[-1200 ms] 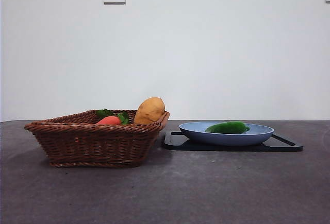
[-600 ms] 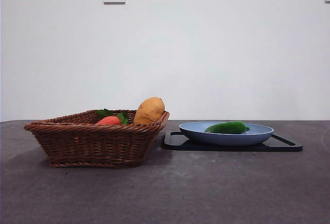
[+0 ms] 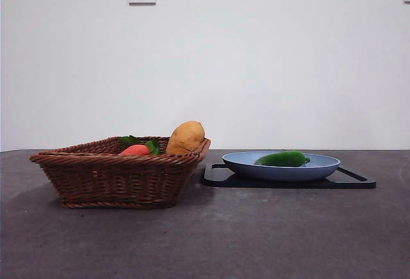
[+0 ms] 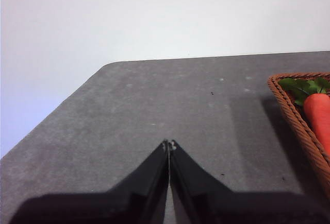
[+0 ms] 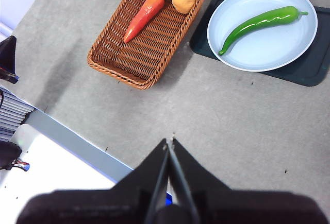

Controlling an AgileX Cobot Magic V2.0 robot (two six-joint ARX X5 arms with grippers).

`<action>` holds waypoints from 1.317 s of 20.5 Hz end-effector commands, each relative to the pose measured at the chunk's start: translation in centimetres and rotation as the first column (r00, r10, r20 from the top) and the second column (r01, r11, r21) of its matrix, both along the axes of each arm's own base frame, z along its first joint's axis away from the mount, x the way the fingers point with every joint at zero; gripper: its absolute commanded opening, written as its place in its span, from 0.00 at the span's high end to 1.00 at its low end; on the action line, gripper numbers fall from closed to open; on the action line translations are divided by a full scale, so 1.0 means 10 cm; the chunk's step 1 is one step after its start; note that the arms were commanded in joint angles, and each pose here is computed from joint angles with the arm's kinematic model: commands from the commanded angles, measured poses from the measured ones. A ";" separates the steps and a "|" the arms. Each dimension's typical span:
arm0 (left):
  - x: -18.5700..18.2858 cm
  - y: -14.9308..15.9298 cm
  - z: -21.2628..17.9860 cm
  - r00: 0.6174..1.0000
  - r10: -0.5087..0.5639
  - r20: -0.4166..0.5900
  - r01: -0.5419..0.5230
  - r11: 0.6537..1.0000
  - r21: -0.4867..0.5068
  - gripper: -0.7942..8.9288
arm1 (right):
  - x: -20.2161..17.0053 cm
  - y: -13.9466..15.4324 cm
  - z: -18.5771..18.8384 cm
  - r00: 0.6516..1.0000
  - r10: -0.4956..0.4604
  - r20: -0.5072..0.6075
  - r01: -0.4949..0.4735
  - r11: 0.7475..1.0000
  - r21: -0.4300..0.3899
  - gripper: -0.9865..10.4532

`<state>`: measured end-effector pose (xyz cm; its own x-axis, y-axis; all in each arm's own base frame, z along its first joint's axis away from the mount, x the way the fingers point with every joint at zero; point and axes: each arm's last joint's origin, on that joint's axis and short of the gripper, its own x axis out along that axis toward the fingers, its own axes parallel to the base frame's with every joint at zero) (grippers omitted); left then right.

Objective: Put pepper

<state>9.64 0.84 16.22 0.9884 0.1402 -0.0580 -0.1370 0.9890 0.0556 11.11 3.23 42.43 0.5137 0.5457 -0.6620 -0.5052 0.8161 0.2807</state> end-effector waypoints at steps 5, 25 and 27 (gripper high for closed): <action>0.00 0.00 -0.03 1.000 0.002 0.000 -0.002 1.000 -0.006 0.91 | -0.01 0.00 0.03 1.000 0.000 -0.002 0.000 1.000 -0.002 0.90; 0.00 0.00 -0.03 1.000 0.002 0.000 -0.002 1.000 -0.006 0.91 | -0.66 -0.16 0.20 0.829 -0.080 0.553 0.050 0.996 0.069 0.90; 0.00 0.00 -0.03 1.000 0.002 0.000 -0.002 1.000 -0.007 0.91 | -0.64 -0.15 -0.02 0.763 -0.097 0.639 0.045 0.994 0.098 0.90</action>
